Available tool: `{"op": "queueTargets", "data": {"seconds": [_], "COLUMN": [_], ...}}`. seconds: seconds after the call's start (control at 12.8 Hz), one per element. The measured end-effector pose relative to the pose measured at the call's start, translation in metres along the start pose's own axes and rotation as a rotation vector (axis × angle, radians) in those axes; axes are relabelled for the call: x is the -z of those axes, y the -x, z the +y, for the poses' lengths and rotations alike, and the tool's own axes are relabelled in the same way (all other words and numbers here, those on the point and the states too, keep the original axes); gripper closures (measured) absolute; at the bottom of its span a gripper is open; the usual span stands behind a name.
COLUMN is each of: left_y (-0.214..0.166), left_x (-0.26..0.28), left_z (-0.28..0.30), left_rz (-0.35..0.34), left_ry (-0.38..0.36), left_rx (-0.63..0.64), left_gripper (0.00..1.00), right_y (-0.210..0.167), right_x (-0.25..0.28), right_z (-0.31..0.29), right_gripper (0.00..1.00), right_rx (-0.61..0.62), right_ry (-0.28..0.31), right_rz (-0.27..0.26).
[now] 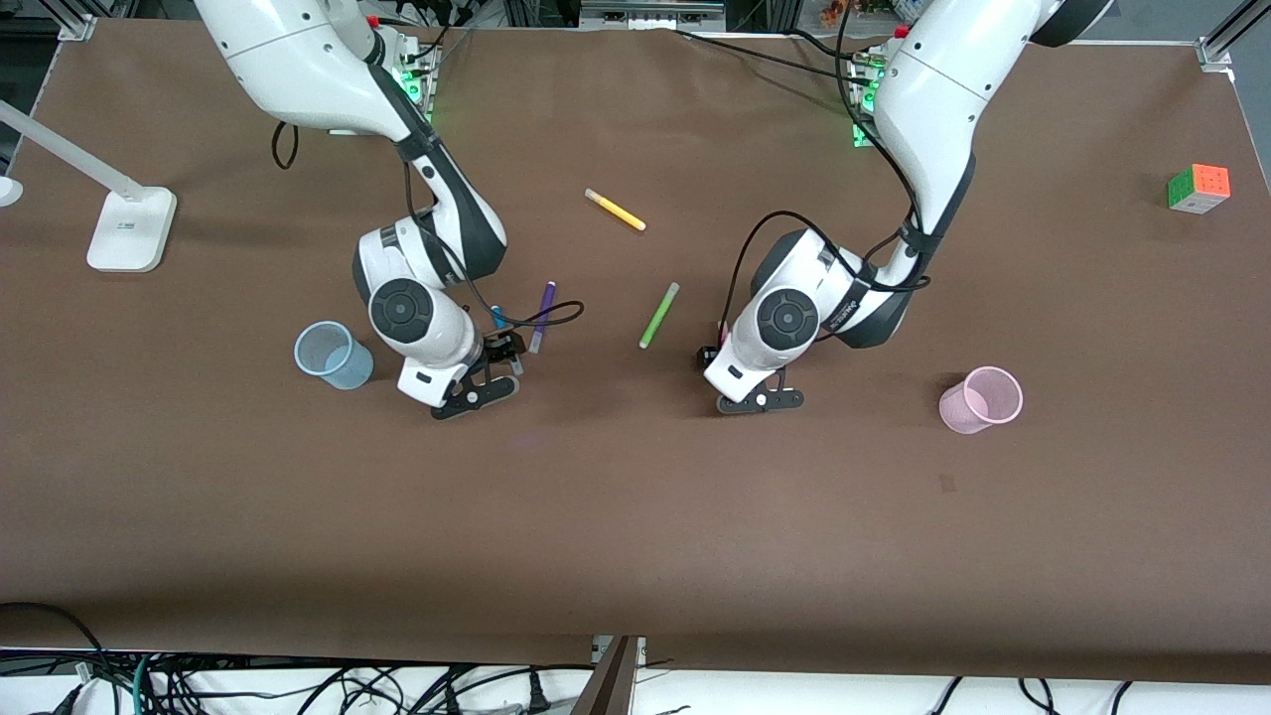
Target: Place pink and blue markers in matching cups
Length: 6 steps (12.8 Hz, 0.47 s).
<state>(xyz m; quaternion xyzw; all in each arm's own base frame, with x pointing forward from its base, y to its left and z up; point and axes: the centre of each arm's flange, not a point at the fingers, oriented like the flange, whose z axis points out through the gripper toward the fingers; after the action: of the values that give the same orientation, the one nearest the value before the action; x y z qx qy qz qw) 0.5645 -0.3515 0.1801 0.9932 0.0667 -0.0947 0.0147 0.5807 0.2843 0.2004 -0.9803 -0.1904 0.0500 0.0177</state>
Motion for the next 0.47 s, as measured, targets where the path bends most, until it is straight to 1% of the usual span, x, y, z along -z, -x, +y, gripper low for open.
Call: {"op": "queueTargets", "data": {"seconds": [0.08,0.16,0.23,0.31,0.39,0.47], "left_y": [0.004,0.008,0.009,0.009,0.009,0.009], "left_x": [-0.002,-0.004,-0.006,-0.007,-0.008,-0.008], "left_z": [0.004,0.006,0.006,0.006,0.005,0.004], "left_rz": [-0.002,-0.003,0.003,0.01,0.012,0.011], "left_ry": [-0.004,-0.01,-0.023,-0.035,-0.038,-0.04], "left_rx": [0.015,0.018,0.014,0.012,0.011,0.011], "left_gripper": [0.22,0.22,0.25,0.25,0.31,0.44], "right_y": [0.001,0.002,0.004,0.006,0.008,0.009], "right_x": [-0.007,-0.013,-0.018,-0.023,-0.026,-0.028], "right_z": [-0.006,-0.011,-0.014,-0.014,-0.013,-0.013], "right_gripper": [0.0,0.0,0.0,0.0,0.0,0.0], "right_rx": [0.01,0.018,0.022,0.025,0.03,0.033], "right_ry": [0.001,0.001,0.002,0.002,0.003,0.003], "right_rz": [0.005,0.012,0.015,0.013,0.009,0.004]}}
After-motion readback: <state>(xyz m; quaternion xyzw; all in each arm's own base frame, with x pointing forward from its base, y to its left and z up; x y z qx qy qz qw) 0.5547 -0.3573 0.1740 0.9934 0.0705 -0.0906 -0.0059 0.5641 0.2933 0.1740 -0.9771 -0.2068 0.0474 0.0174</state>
